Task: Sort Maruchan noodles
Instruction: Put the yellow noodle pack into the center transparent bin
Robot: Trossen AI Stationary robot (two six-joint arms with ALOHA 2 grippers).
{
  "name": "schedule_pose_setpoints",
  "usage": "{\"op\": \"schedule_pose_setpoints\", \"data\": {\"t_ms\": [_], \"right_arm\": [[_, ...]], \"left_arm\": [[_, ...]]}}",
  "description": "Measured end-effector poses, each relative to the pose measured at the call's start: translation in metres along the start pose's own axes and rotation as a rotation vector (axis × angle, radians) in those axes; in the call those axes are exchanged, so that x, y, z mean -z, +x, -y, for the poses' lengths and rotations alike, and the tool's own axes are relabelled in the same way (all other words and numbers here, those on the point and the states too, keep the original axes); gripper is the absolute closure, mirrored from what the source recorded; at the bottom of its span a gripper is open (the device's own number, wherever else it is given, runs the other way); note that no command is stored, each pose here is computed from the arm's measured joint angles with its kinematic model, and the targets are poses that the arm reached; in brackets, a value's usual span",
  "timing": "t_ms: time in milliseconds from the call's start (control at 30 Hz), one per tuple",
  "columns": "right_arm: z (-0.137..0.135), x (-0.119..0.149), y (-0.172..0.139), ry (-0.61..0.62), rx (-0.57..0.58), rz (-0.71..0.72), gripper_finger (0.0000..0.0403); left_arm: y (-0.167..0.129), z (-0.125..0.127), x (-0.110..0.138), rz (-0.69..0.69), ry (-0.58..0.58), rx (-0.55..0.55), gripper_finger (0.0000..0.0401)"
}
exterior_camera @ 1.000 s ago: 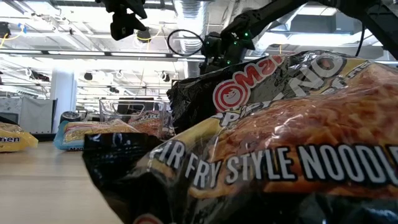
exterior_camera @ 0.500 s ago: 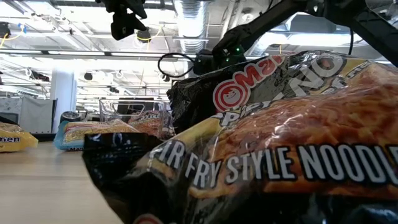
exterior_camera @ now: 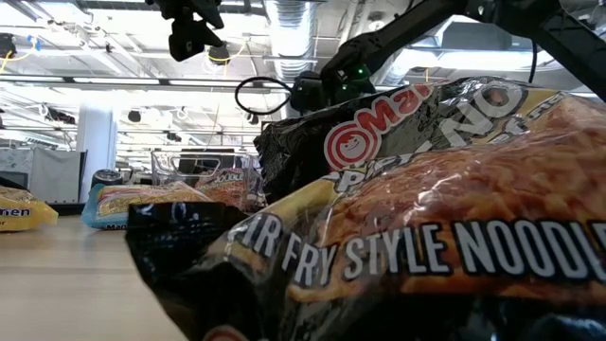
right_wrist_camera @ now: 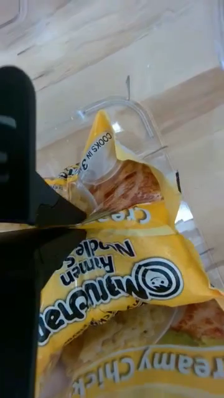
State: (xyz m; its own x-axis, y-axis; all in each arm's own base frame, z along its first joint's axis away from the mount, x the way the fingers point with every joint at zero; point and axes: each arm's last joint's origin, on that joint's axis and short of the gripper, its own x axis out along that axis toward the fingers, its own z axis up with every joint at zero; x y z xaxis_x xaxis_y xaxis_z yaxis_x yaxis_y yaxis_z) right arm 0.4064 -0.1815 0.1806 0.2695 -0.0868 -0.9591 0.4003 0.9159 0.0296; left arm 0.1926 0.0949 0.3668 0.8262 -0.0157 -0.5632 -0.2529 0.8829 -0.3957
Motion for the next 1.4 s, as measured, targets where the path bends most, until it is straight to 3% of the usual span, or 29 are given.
{"op": "schedule_pose_setpoints", "data": {"t_ms": [467, 733, 1033, 1400], "right_arm": [[-0.028, -0.014, -0.035, -0.03, 0.167, -0.005, 0.04], [-0.045, -0.021, -0.059, -0.067, 0.393, 0.036, 0.0402], [-0.022, -0.026, -0.064, -0.089, 0.525, 0.049, 0.0402], [0.0, -0.031, -0.064, -0.11, 0.476, 0.068, 0.0402]], "left_arm": [[0.0, 0.0, 0.0, 0.0, 0.0, -0.001, 0.0271], [0.0, 0.0, 0.0, 0.0, 0.0, 0.0, 0.0271], [0.0, 0.0, 0.0, 0.0, 0.012, 0.0, 0.0271], [0.0, 0.0, 0.0, 0.0, 0.054, 0.0, 0.0271]]}}
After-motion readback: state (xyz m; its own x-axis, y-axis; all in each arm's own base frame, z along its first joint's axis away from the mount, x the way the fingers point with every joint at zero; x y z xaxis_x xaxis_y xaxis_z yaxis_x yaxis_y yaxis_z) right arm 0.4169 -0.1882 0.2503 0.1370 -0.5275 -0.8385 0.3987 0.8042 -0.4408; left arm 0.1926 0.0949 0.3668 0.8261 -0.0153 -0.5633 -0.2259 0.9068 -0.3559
